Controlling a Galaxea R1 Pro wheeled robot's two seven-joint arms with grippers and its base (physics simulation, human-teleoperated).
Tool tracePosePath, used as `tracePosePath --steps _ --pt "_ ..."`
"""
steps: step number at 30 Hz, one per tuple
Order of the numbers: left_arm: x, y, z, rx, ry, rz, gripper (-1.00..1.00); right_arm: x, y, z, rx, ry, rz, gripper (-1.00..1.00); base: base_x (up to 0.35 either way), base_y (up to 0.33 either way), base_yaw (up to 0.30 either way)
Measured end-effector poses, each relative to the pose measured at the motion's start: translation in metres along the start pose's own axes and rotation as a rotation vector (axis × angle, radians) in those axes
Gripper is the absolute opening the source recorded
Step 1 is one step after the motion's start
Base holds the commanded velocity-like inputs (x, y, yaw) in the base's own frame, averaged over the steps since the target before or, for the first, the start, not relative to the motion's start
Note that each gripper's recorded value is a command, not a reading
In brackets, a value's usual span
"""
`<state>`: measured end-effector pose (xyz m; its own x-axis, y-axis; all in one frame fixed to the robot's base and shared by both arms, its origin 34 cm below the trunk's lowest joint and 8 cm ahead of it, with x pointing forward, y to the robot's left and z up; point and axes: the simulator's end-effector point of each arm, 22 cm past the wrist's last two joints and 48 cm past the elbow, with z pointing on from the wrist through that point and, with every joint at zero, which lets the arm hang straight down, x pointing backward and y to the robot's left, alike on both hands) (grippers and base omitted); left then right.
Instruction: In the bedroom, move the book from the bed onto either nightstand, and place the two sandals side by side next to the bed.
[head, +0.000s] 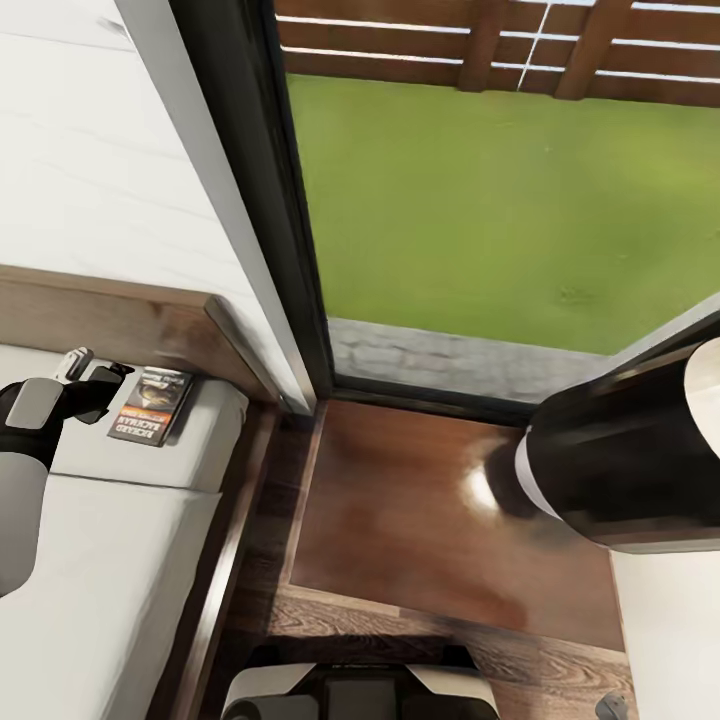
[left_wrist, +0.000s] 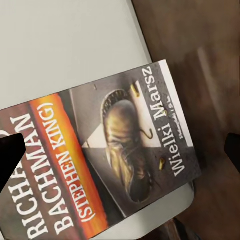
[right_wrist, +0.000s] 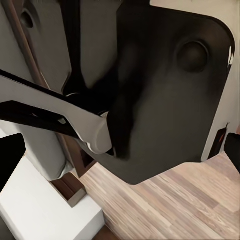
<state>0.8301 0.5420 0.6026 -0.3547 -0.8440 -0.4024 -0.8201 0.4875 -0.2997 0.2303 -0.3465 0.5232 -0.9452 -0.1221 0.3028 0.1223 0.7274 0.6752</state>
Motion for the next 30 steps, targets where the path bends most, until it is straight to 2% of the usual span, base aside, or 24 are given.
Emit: tracePosePath --steps 16,19,24,30 --pt "0.009 0.007 0.021 0.001 -0.001 -0.001 1.0 -0.008 -0.017 0.016 0.0 0.0 0.0 1.0 0.0 0.0 0.0" --pt "0.008 0.007 0.021 0.002 -0.004 0.0 1.0 -0.008 -0.017 0.017 0.0 0.0 0.0 1.0 0.0 0.0 0.0" --pt "-0.015 0.01 0.014 0.002 -0.042 0.004 1.0 -0.008 -0.017 0.017 0.0 0.0 0.0 1.0 0.0 0.0 0.0" --pt "-0.037 -0.002 0.005 0.029 -0.093 0.015 1.0 -0.008 -0.017 0.017 0.0 0.0 0.0 1.0 0.0 0.0 0.0"
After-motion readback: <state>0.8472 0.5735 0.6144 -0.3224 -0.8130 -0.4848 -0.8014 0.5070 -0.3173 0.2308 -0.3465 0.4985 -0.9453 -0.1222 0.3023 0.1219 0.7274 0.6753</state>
